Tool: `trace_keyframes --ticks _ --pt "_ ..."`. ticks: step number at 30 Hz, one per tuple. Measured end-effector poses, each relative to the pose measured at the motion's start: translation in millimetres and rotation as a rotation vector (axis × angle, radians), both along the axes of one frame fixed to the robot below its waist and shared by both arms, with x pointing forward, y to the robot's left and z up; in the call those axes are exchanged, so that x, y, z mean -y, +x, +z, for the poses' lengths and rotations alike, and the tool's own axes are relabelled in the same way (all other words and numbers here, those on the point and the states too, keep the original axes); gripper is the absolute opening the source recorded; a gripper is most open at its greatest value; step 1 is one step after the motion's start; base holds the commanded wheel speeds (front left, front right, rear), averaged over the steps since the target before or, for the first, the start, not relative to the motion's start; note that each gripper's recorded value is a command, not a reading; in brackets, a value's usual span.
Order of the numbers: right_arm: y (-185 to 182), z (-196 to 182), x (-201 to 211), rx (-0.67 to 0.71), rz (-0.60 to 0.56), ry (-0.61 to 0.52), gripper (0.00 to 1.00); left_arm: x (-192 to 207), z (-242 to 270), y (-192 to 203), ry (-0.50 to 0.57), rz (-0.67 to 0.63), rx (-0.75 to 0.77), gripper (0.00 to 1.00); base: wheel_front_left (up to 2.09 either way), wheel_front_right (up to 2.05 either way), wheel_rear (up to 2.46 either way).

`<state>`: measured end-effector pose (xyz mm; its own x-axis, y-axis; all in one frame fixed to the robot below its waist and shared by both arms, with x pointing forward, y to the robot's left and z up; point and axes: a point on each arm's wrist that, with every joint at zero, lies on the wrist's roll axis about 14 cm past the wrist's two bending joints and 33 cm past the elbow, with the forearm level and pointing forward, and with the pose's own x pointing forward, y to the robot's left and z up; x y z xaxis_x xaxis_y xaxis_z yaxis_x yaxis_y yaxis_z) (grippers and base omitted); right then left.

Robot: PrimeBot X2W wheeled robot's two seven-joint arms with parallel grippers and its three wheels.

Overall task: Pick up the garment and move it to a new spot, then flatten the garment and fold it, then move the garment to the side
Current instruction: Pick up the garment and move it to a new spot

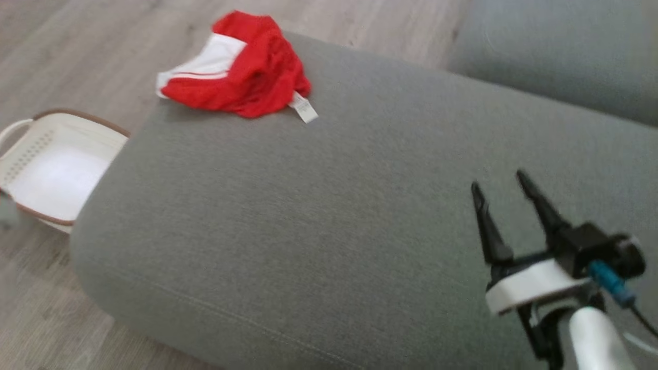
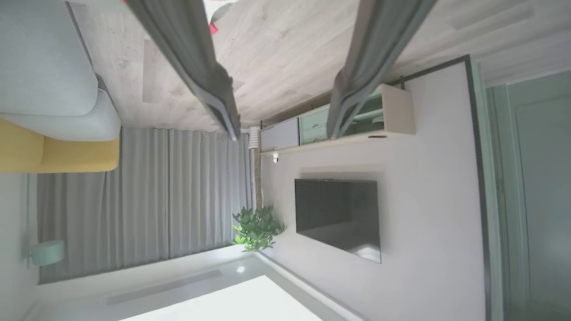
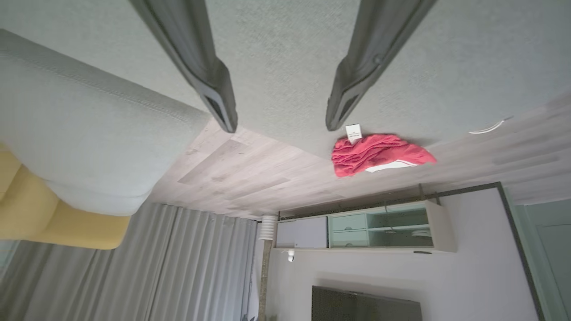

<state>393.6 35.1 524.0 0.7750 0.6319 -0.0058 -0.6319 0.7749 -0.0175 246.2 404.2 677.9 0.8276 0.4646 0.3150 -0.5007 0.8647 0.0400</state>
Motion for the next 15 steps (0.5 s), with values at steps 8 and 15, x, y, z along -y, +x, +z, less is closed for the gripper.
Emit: trace_keyframes --ticks 8,15 --pt "52.0 2.4 54.0 0.025 -0.179 -0.023 1.0 -10.9 3.9 160.1 0.013 -0.14 -0.147 1.0 0.0 0.0 0.0" --pt "74.8 -37.7 92.6 -0.059 -0.287 -0.08 1.0 7.7 -114.0 261.4 -0.079 -0.22 -0.512 1.0 0.0 0.0 0.0"
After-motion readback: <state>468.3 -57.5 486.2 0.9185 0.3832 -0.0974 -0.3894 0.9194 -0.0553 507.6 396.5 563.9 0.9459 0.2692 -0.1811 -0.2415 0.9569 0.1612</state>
